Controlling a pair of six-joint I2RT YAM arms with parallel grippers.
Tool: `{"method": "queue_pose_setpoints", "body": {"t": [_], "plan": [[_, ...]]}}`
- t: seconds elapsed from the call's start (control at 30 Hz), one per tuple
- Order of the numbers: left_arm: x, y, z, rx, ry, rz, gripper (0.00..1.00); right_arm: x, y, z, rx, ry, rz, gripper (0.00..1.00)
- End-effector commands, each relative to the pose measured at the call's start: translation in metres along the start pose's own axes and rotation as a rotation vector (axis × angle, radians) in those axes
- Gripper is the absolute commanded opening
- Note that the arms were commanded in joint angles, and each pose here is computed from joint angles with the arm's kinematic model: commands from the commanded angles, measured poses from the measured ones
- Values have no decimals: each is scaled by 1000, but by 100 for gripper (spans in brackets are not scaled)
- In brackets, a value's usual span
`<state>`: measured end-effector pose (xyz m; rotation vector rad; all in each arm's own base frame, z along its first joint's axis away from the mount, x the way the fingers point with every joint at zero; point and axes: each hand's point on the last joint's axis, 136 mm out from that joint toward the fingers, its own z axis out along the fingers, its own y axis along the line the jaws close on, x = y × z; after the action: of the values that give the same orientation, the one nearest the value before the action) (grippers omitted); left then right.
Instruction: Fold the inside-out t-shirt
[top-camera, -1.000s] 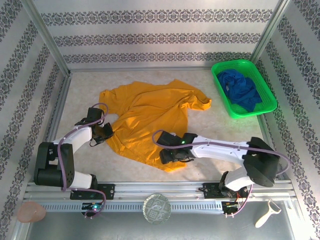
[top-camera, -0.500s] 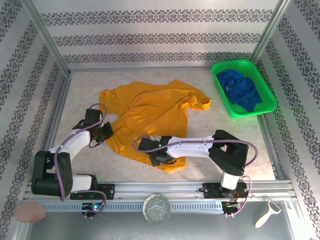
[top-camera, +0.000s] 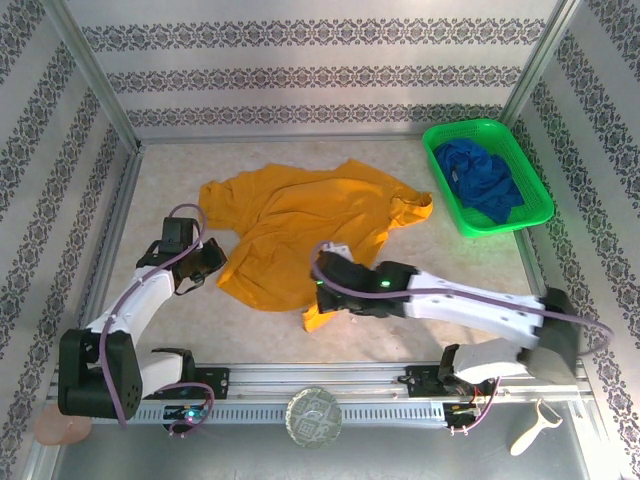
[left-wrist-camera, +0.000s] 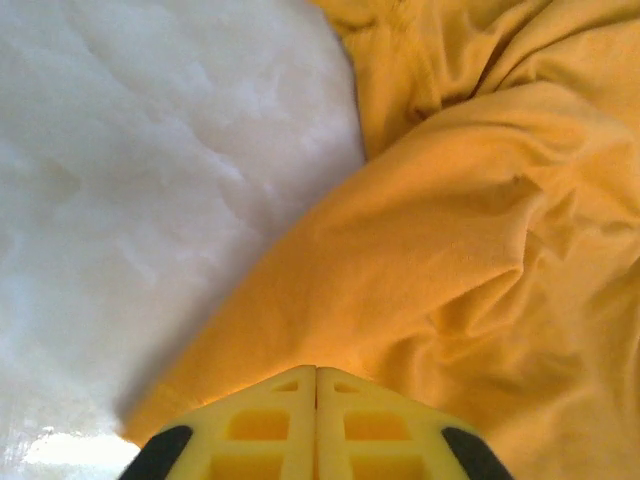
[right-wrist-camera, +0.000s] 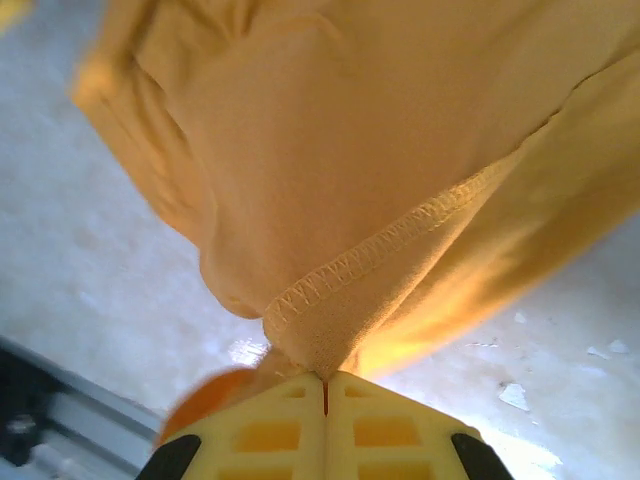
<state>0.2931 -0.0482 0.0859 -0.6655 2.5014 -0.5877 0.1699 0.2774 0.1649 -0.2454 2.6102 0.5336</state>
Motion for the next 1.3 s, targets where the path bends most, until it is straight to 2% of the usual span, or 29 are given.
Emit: {"method": "queue_pose_setpoints", "body": {"t": [0.0, 0.07, 0.17, 0.37, 0.4, 0.47, 0.53, 0.63, 0.7, 0.8, 0.83, 0.9, 0.93, 1.03, 1.1, 1.27], "plan": [[3, 0, -9, 3, 19, -20, 26, 15, -42, -2, 56, 15, 80, 0], [7, 1, -9, 7, 29, -24, 39, 25, -64, 2, 78, 19, 118, 0], [17, 2, -6, 27, 52, -35, 52, 42, -86, 16, 88, 48, 167, 0], [55, 6, 4, 75, 134, -68, 66, 70, -106, 39, 141, 116, 176, 0], [62, 6, 4, 77, 137, -63, 67, 73, -109, 42, 150, 124, 176, 5], [75, 9, 6, 65, 148, -52, 71, 75, -112, 44, 166, 132, 177, 30], [84, 10, 9, 63, 155, -37, 74, 75, -112, 44, 171, 135, 175, 47], [93, 10, 16, 62, 166, -30, 75, 69, -111, 40, 178, 113, 178, 59], [94, 10, 21, 54, 168, -23, 74, 65, -111, 37, 190, 97, 175, 60], [90, 5, 30, 54, 161, -11, 67, 60, -111, 30, 217, 77, 157, 61], [88, 3, 34, 54, 161, -8, 59, 57, -109, 28, 224, 68, 148, 60], [85, -3, 39, 64, 168, -1, 32, 51, -106, 23, 244, 49, 124, 60], [83, -5, 42, 66, 170, 2, 23, 47, -104, 20, 253, 39, 110, 60], [80, -12, 44, 78, 170, 14, 6, 40, -95, 17, 267, 29, 73, 59], [78, -13, 44, 79, 167, 18, 0, 39, -91, 19, 278, 36, 52, 59], [75, -17, 35, 97, 143, 19, 0, 44, -92, 34, 333, 76, 21, 59]]}}
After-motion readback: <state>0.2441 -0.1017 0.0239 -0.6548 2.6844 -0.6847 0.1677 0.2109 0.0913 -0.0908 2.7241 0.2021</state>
